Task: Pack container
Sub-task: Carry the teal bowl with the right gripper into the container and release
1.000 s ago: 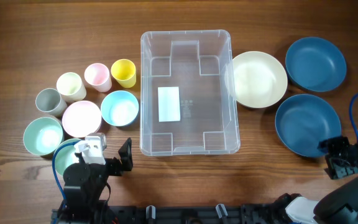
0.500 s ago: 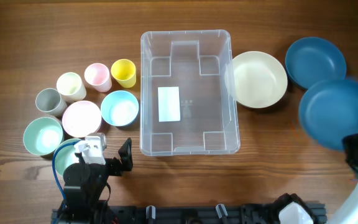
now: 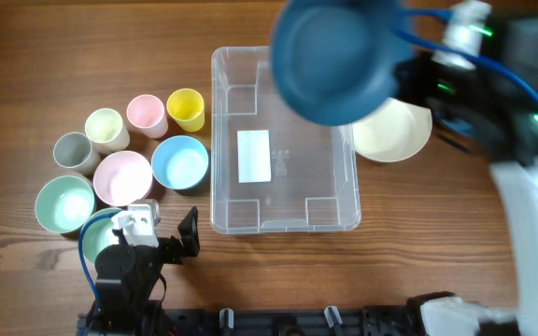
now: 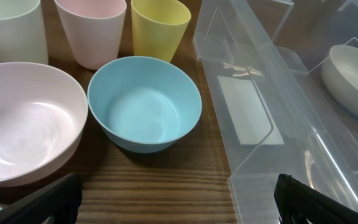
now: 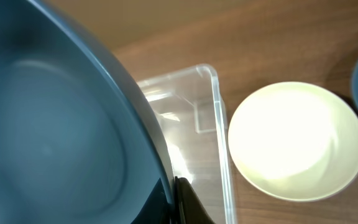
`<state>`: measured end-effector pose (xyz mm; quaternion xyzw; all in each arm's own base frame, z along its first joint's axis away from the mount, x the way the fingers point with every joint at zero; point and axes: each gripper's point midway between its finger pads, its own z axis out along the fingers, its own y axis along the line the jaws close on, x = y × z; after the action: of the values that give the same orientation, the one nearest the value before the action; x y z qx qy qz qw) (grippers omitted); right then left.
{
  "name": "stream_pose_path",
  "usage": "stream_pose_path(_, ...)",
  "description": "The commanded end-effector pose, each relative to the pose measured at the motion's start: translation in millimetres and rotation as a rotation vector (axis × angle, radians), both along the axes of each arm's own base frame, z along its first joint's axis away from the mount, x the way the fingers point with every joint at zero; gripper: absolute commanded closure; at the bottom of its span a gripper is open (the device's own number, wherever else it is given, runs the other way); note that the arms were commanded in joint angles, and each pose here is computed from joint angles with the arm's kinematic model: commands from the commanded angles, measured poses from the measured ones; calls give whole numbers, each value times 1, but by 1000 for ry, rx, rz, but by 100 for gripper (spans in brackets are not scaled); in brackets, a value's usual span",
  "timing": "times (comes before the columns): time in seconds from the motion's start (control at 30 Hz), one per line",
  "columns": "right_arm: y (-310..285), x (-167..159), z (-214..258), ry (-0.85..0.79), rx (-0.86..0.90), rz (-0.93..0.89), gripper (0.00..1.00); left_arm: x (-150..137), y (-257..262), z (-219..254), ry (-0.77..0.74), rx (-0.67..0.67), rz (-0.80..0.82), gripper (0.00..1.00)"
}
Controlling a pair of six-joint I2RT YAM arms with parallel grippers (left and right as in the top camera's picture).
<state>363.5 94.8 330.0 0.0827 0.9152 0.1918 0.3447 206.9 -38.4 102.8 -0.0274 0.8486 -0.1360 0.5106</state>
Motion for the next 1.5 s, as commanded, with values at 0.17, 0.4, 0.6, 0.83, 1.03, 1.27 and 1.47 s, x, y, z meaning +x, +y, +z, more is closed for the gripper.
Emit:
stream_pose_path(0.17,67,93,-188,323,-129,96,95,0,-1,1,-8,-1,-12,0)
stream_pose_path(0.4,112,85,-204,307,-170,203,96,0,-1,1,-8,-1,-12,0)
stream_pose_path(0.6,105,62,-215,405,-239,129,96,0,-1,1,-7,-1,-12,0)
stream_pose_path(0.83,108,69,-213,379,-215,113,85,0,-1,1,-7,-1,-12,0)
stream_pose_path(1.03,99,99,-148,184,-170,103,61,0,-1,1,-7,-1,-12,0)
stream_pose_path(1.27,-77,67,-13,3,-84,-313,45,0,-1,1,-8,-1,-12,0)
stream_pose_path(1.47,-266,3,-68,249,-128,-787,40,0,-1,1,-8,-1,-12,0)
